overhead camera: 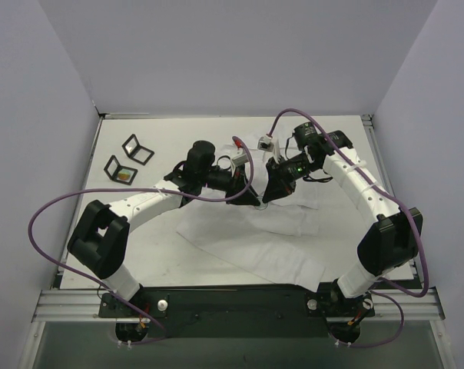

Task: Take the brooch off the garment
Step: Close the brooch.

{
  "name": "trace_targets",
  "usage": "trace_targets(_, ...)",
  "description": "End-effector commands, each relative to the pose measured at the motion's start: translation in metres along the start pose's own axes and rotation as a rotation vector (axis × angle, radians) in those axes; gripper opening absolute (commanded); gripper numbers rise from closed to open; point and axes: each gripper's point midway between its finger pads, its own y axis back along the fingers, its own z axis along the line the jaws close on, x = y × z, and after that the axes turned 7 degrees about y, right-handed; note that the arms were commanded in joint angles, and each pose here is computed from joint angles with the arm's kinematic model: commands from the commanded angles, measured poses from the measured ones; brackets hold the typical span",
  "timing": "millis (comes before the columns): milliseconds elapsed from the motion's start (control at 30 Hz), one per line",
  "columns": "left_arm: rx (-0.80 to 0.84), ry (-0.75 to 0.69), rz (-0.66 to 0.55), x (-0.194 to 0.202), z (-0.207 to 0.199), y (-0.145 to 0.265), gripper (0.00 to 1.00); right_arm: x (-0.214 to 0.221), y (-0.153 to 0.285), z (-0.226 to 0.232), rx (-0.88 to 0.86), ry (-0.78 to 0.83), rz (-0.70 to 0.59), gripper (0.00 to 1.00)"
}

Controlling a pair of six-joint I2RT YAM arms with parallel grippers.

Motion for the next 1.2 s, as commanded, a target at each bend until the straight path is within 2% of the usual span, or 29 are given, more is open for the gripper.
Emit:
trace_targets(0, 0.028, -0.019, 0.022, 0.0, -0.007, -0.005, 0.23, -0.009, 0.007, 0.005, 0.019, 0.057, -0.025, 0.0)
trace_targets(900, 0.014, -0.041, 0.087, 0.01, -0.01, -0.013, 0.23, -0.005, 0.004, 0.001, 0.059, 0.078, 0.023, 0.0)
trace_targets(1167, -0.047, -0.035, 0.117, 0.014, -0.003, -0.017, 0.18, -0.005, 0.002, 0.001, 0.069, 0.081, 0.032, 0.0)
